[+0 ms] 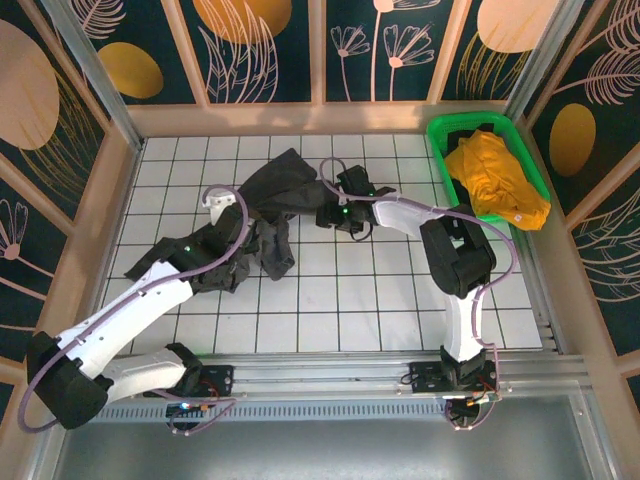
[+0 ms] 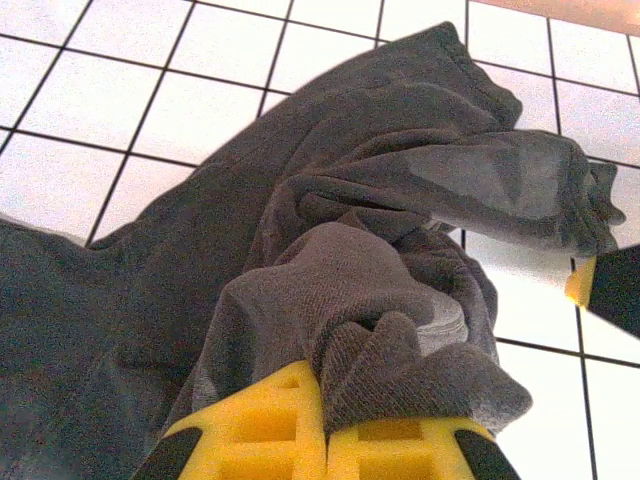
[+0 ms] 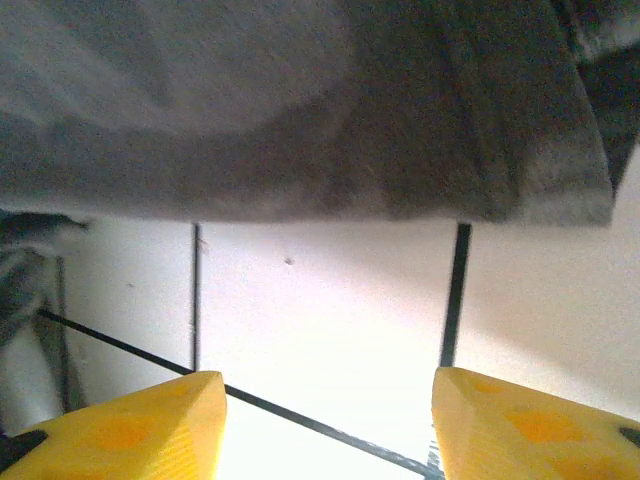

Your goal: Fold and stack the t-shirts

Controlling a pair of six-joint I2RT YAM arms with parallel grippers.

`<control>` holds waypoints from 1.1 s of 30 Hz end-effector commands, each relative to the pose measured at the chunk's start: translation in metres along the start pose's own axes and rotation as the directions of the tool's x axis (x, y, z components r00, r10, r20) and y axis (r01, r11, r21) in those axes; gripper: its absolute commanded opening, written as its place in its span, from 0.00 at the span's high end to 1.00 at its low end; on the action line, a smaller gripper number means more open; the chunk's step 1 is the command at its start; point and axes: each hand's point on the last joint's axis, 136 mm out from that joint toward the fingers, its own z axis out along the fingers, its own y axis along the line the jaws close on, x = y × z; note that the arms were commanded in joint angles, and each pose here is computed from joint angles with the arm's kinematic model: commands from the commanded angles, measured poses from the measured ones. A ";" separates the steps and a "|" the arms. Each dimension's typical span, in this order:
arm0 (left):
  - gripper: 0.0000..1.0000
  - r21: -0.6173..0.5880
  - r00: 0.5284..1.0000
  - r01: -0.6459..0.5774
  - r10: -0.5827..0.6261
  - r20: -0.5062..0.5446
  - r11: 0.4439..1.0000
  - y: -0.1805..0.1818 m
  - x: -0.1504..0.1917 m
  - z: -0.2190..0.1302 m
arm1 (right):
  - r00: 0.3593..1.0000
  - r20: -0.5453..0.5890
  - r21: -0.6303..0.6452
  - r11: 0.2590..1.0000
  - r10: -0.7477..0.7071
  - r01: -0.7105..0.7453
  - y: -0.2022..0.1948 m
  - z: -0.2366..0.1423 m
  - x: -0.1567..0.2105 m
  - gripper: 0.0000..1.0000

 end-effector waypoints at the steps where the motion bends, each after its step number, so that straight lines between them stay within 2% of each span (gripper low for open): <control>1: 1.00 -0.111 1.000 0.000 0.000 0.000 0.994 0.025 0.006 0.000 | 0.998 0.050 0.067 0.998 -0.024 0.020 -0.014 -0.010 -0.012 0.43; 7: 1.00 -0.186 0.997 0.044 -0.031 0.073 0.982 0.049 -0.007 -0.016 | 0.990 0.117 0.152 0.987 -0.076 0.058 -0.024 -0.007 -0.049 0.41; 11: 1.00 -0.187 0.991 0.080 -0.058 0.123 0.979 0.055 -0.017 -0.026 | 0.996 0.075 0.173 0.984 -0.054 0.040 -0.030 0.018 -0.057 0.41; 14: 1.00 -0.189 0.985 0.108 -0.079 0.151 0.976 0.059 -0.023 -0.033 | 0.998 0.067 0.171 0.985 -0.008 -0.004 -0.034 0.031 -0.061 0.45; 16: 1.00 -0.196 0.979 0.136 -0.100 0.179 0.971 0.064 -0.030 -0.039 | 0.997 0.068 0.154 0.987 0.029 -0.039 -0.034 0.037 -0.066 0.54; 19: 1.00 -0.190 0.964 0.173 -0.127 0.232 0.966 0.066 -0.045 -0.051 | 0.993 0.093 0.137 0.987 0.075 -0.087 -0.033 0.033 -0.078 0.87; 20: 1.00 -0.187 0.959 0.183 -0.133 0.252 0.965 0.067 -0.051 -0.055 | 0.990 0.109 0.130 0.986 0.087 -0.101 -0.031 0.029 -0.083 0.98; 21: 1.00 -0.184 0.953 0.191 -0.138 0.269 0.964 0.066 -0.056 -0.058 | 0.988 0.124 0.125 0.986 0.095 -0.110 -0.030 0.023 -0.088 1.00; 25: 1.00 -0.175 0.924 0.234 -0.162 0.347 0.956 0.067 -0.081 -0.071 | 0.969 0.218 0.128 0.981 0.116 -0.146 -0.029 -0.014 -0.112 1.00; 33: 1.00 -0.124 0.855 0.292 -0.200 0.478 0.949 0.061 -0.126 -0.082 | 0.882 0.428 0.097 0.959 0.200 -0.264 -0.059 -0.130 -0.148 1.00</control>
